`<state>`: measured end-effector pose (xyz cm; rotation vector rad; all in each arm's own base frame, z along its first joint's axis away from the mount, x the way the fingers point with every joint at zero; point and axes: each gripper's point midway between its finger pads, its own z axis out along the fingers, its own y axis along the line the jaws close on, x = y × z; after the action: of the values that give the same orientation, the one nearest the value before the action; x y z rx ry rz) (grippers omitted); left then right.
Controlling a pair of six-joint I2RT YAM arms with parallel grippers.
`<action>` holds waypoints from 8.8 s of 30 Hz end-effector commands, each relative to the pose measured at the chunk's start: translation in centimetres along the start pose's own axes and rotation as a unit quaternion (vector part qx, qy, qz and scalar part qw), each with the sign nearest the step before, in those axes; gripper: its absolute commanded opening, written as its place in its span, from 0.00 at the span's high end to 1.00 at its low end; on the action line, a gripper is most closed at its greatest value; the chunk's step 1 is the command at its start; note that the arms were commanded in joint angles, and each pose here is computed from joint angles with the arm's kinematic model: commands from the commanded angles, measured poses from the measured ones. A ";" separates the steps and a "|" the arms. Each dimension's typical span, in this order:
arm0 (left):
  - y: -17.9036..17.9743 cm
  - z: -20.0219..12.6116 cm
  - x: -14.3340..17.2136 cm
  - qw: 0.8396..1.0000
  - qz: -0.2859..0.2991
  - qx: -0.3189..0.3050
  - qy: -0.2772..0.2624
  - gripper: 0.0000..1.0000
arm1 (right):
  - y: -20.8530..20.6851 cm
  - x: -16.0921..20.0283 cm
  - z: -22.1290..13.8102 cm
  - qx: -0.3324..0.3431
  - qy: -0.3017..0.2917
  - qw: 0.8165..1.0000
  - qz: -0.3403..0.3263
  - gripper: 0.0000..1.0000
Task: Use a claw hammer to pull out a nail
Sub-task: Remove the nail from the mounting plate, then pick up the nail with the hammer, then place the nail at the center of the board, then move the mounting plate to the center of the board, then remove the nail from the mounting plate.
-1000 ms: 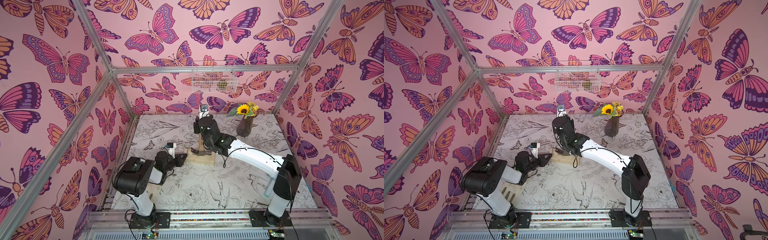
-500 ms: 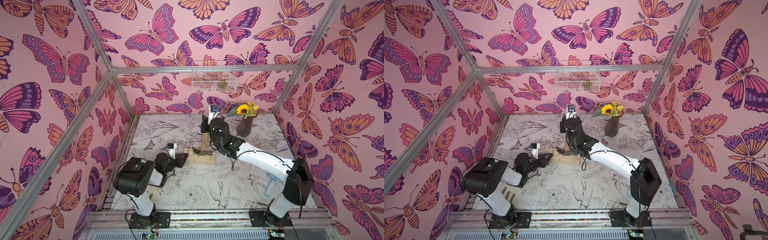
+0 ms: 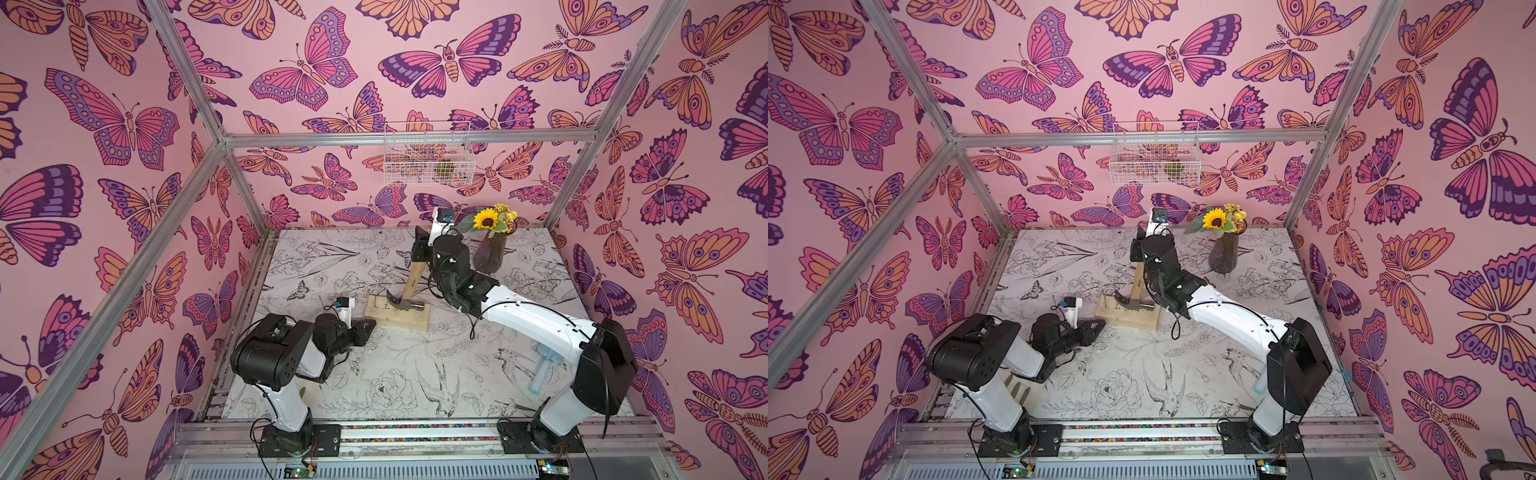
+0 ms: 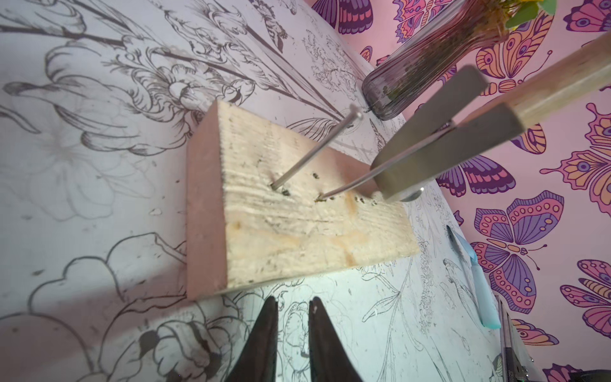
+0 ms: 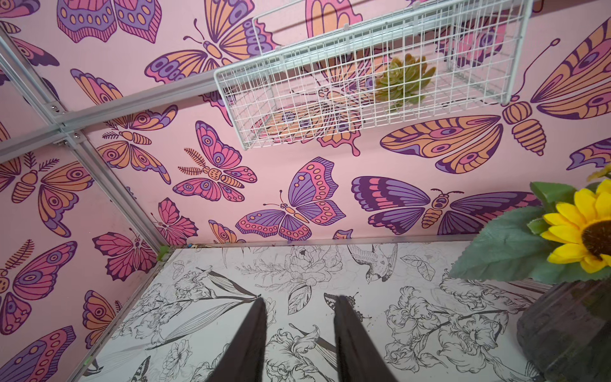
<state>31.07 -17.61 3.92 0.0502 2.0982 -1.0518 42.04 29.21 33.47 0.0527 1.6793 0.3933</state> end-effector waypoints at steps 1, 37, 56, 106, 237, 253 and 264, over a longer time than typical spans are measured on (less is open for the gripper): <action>0.5 -0.1 0.8 1.000 -0.007 -0.010 0.009 0.79 | 0.2 4.5 0.0 -0.011 0.057 0.996 0.071 1.00; -4.5 0.7 -4.9 0.954 0.296 -0.051 -0.017 0.68 | -2.7 0.6 -1.0 -0.030 0.044 0.994 0.099 1.00; -4.2 2.8 -6.4 0.924 0.373 -0.081 -0.006 0.74 | -1.3 0.4 -0.3 -0.073 0.069 0.993 0.067 1.00; 9.2 -3.6 -9.7 0.950 -0.030 -0.309 0.029 1.00 | 3.7 1.2 -0.5 0.002 0.080 0.989 -0.127 1.00; -0.8 4.1 -2.4 0.988 -0.114 -0.028 0.097 0.80 | 12.6 2.8 3.2 -0.068 0.070 0.968 -0.233 1.00; -0.7 4.2 -2.4 0.988 -0.115 -0.029 0.097 0.80 | 13.6 2.5 1.8 -0.098 0.065 0.964 -0.237 1.00; -0.6 4.2 -2.3 0.988 -0.117 -0.030 0.097 0.80 | 13.7 1.9 1.0 -0.106 0.054 0.967 -0.226 1.00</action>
<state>35.63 -19.89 4.96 -0.1435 2.3394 -1.1377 41.21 42.32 31.26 -0.5888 1.7620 0.1127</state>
